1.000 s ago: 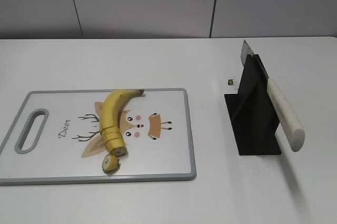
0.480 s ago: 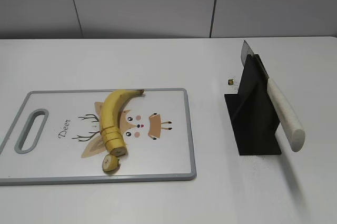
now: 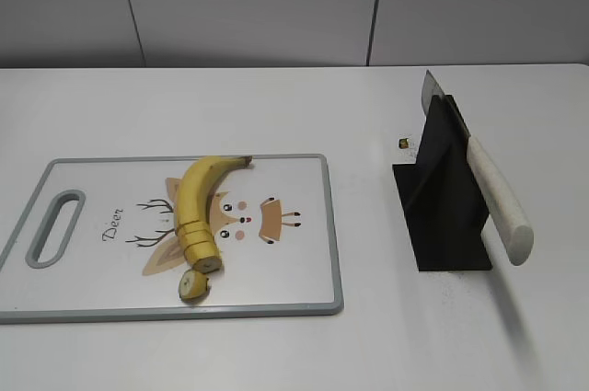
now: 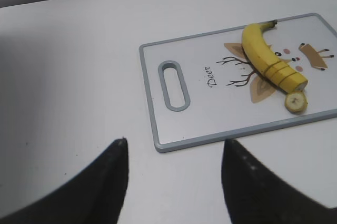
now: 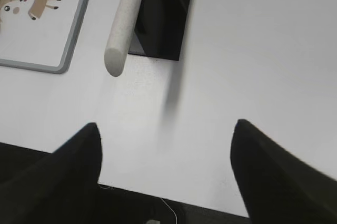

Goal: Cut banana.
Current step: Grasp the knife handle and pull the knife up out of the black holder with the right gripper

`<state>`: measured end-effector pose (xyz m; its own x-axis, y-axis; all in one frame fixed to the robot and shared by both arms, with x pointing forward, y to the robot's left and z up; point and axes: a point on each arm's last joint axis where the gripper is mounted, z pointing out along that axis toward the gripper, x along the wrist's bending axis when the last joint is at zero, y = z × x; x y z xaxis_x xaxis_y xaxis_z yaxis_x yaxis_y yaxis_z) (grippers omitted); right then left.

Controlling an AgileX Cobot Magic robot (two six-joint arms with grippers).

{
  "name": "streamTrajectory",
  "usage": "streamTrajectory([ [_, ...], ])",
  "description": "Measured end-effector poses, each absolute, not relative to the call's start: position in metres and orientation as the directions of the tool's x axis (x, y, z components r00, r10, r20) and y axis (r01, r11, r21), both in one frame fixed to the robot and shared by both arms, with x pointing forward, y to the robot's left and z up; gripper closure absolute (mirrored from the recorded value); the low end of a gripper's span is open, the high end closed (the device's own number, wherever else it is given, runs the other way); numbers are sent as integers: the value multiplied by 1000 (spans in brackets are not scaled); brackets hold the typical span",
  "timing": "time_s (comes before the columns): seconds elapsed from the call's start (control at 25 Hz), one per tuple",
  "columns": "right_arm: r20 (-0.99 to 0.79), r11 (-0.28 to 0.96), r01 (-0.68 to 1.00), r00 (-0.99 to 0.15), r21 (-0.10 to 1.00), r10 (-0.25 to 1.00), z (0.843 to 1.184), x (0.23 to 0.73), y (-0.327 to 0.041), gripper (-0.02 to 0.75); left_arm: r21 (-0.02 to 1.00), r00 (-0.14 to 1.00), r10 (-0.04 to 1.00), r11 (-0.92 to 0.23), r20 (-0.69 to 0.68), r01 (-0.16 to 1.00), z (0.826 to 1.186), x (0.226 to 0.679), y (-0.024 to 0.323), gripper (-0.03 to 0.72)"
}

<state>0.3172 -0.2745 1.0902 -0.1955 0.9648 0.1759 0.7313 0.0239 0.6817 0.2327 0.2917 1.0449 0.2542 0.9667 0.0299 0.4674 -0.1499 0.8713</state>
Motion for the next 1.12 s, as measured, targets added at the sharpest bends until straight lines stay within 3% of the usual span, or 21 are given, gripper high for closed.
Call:
streamTrajectory([
  [0.52,166,151,844,-271,515,948,1112,354,-248,123,871,254,967,-150,30,467,1045,233,292,137],
  [0.72,171,151,882,-249,446,953,1117,378,-238,122,871,254,967,-150,30,467,1045,233,292,137],
  [1.12,154,242,918,-301,316,941,1096,413,-208,137,871,254,967,-150,30,467,1045,233,292,137],
])
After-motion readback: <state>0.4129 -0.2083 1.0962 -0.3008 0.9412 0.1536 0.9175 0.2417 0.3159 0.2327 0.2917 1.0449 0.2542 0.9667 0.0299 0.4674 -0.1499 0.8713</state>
